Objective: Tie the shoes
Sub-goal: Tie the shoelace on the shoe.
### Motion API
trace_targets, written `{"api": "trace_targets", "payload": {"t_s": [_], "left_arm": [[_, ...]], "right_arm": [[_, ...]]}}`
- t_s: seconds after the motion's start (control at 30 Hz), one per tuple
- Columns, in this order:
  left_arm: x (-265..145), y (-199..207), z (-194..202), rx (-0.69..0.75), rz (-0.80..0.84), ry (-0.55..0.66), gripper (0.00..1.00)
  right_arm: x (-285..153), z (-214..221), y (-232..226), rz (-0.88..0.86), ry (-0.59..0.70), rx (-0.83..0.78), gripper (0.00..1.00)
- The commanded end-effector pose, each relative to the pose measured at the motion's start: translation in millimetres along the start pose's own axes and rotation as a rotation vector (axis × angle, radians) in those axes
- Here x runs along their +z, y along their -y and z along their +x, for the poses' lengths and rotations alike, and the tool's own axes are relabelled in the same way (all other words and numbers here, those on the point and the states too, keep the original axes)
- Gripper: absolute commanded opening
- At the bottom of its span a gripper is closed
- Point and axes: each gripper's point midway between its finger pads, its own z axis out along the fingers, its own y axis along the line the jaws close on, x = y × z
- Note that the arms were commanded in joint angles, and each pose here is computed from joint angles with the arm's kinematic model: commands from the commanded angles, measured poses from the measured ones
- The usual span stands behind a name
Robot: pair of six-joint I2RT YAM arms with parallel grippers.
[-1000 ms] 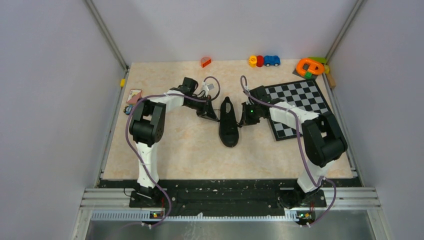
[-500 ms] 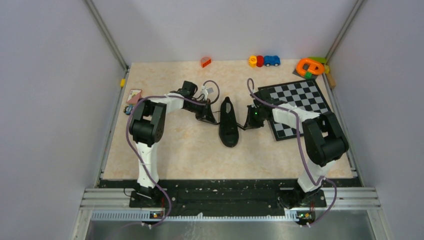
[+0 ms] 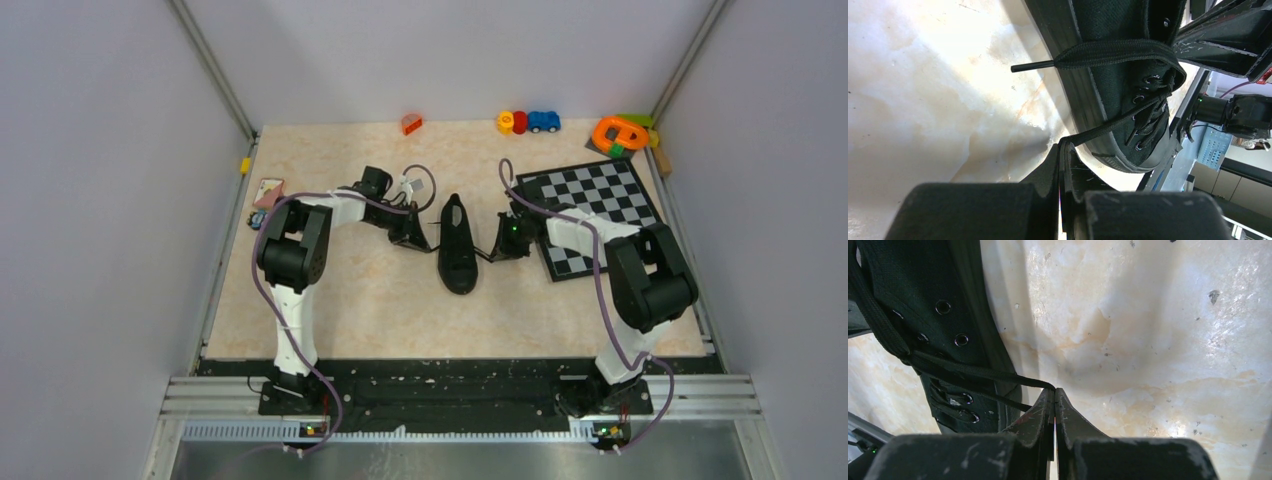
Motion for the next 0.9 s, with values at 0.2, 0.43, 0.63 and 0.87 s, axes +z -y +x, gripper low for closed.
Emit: {"api": "trace_targets", "payload": {"t_s": [0.2, 0.43, 0.63, 0.87], "left_arm": [[-4.1, -18.1, 9.9, 0.036, -0.078, 0.029, 0.00], [-3.1, -27.8, 18.5, 0.027, -0.115, 0.031, 0.00], [-3.4, -32.1, 24.9, 0.019, -0.135, 0.034, 0.00], [-2.9, -34.7, 25.2, -0.007, -0.143, 0.049, 0.00]], "right_arm": [[7.3, 20.2, 32.5, 0.109, -0.049, 0.043, 0.00], [10.5, 27.7, 41.3, 0.133, -0.061, 0.051, 0.00], [11.8, 33.8, 46.3, 0.143, -0.074, 0.054, 0.00], [11.1, 47.8, 56.8, 0.168, -0.095, 0.065, 0.00]]}}
